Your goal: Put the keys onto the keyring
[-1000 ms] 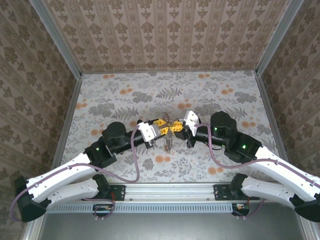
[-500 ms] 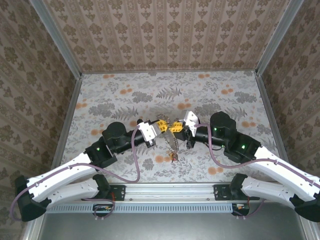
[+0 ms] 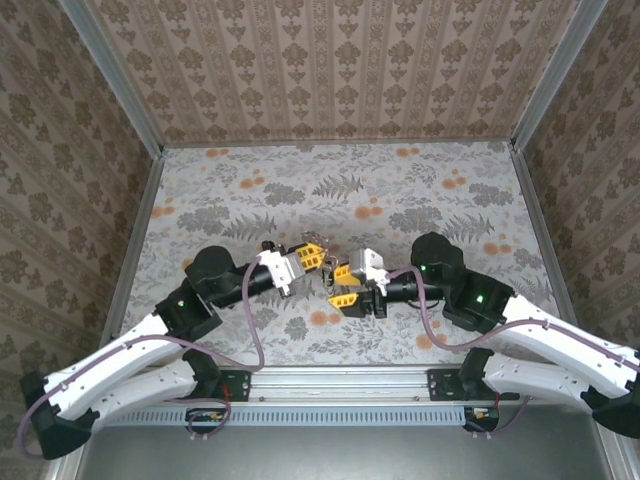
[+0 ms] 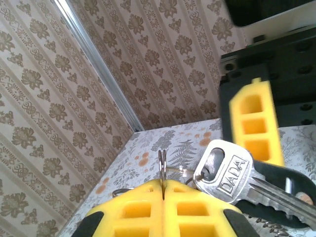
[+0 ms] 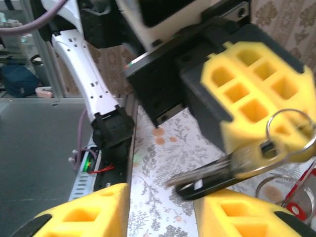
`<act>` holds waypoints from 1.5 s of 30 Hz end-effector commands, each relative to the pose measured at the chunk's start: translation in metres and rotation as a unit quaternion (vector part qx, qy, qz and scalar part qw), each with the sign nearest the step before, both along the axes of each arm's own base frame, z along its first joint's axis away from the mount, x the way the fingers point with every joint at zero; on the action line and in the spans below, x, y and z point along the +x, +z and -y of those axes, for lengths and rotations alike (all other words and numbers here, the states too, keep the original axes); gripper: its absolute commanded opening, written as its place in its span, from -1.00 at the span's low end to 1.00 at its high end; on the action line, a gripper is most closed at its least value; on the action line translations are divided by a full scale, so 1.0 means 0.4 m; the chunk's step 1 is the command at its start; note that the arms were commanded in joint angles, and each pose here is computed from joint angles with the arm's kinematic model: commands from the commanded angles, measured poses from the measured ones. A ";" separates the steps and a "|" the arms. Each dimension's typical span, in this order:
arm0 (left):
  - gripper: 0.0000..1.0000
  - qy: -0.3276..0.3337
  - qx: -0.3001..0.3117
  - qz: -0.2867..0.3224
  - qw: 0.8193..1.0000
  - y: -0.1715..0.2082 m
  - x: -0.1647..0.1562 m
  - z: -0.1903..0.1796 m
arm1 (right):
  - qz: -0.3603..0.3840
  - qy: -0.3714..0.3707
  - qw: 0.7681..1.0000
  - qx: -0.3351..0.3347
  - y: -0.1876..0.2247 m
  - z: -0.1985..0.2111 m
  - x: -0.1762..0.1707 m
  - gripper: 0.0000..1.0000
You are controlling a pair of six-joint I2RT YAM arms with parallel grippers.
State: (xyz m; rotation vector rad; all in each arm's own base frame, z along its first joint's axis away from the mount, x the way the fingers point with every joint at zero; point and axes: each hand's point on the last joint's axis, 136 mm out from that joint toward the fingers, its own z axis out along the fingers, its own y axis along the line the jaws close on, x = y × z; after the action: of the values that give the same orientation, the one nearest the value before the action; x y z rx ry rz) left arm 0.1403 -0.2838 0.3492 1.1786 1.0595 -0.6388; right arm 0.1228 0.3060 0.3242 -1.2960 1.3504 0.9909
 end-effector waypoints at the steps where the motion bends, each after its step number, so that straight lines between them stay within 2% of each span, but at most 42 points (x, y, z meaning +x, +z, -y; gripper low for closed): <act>1: -1.00 -0.048 -0.040 0.005 0.998 0.053 -0.040 -0.019 | 0.026 0.022 0.999 0.030 0.035 0.019 -0.036 -0.20; 6: -1.00 -0.094 -0.043 -0.006 0.995 0.063 -0.071 -0.032 | 0.059 -0.041 0.997 0.037 0.054 0.058 -0.003 -0.28; 11: -1.00 -0.147 -0.020 -0.024 0.989 0.053 -0.114 -0.028 | 0.094 -0.092 0.991 0.005 0.056 0.079 0.041 -0.40; 16: -1.00 -0.183 0.002 -0.041 0.982 0.044 -0.139 -0.020 | 0.120 -0.084 0.989 -0.007 0.068 0.076 0.041 -0.43; 25: -1.00 -0.208 0.023 -0.057 0.976 0.032 -0.149 -0.007 | 0.132 -0.051 0.990 -0.024 0.060 0.053 0.031 -0.53; 32: -1.00 -0.207 0.036 -0.067 0.975 0.019 -0.141 0.001 | 0.136 -0.041 0.990 -0.018 0.068 0.038 0.031 -0.58; 45: -1.00 -0.205 0.046 -0.074 0.975 0.009 -0.133 0.008 | 0.132 -0.018 0.991 -0.017 0.065 0.016 0.019 -0.56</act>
State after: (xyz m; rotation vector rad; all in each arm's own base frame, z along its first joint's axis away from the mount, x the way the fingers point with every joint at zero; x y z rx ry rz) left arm 0.0917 -0.2893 0.3329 1.4646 1.0558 -1.0308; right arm 0.1383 0.2964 0.3299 -1.3703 1.2621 0.7147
